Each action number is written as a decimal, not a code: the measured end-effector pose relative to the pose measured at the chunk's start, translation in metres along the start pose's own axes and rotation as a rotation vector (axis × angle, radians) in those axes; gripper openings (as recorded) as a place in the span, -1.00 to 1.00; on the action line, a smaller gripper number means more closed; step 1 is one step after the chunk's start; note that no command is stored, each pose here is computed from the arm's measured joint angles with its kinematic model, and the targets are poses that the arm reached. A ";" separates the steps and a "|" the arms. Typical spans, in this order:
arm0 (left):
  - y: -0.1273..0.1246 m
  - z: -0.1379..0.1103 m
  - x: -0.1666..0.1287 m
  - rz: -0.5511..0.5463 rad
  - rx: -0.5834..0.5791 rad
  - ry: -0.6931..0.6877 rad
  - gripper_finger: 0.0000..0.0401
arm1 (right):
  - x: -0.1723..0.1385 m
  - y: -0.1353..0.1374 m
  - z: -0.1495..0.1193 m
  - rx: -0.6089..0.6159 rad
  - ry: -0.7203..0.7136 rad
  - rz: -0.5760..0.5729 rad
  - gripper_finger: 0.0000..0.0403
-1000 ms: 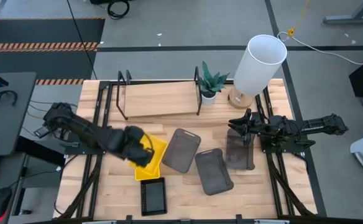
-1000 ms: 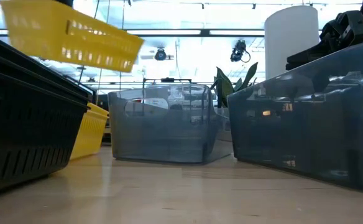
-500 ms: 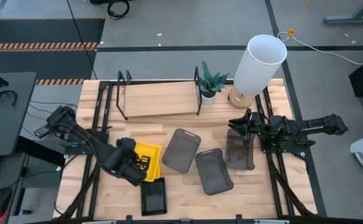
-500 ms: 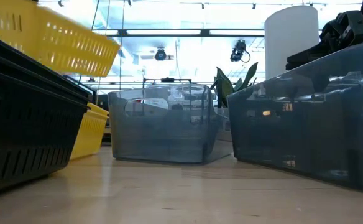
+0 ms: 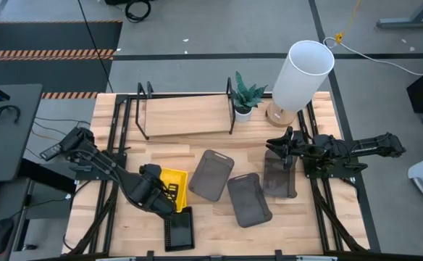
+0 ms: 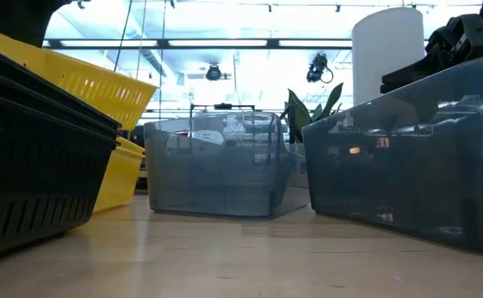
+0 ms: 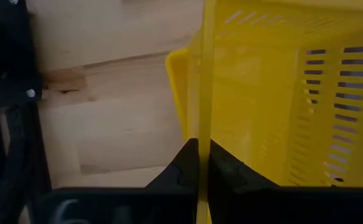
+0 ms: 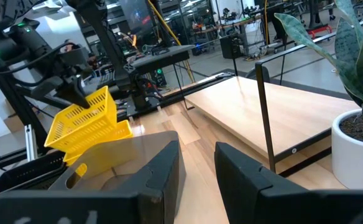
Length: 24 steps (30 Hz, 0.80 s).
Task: Stack baskets on shelf by color
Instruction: Stack the top yellow basket on top of the bottom yellow basket
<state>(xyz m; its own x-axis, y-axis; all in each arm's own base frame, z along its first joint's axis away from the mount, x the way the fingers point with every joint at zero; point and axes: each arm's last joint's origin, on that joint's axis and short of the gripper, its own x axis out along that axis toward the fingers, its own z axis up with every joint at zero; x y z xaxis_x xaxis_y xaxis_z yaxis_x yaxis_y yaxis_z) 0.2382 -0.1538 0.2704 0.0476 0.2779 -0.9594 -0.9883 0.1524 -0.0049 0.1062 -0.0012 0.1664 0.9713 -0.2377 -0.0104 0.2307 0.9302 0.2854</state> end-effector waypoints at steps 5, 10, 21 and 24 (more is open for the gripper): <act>-0.002 0.000 0.002 0.001 -0.005 -0.004 -0.93 | 0.000 0.000 0.000 0.000 0.000 0.000 -0.46; -0.007 -0.003 0.009 0.025 -0.005 -0.009 -0.93 | 0.000 0.000 0.000 0.000 0.000 0.000 -0.46; -0.013 -0.004 0.014 0.031 0.014 0.011 -0.78 | 0.000 0.000 0.000 0.000 -0.001 0.000 -0.46; -0.012 -0.004 0.014 0.034 0.015 0.010 -0.67 | 0.000 0.000 0.000 0.000 0.000 0.000 -0.46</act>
<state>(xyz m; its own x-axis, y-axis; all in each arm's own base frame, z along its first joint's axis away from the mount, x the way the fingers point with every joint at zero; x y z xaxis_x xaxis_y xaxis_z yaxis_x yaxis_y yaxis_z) 0.2504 -0.1555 0.2556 0.0126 0.2737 -0.9617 -0.9870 0.1577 0.0319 0.1062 -0.0012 0.1664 0.9713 -0.2377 -0.0103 0.2307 0.9302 0.2854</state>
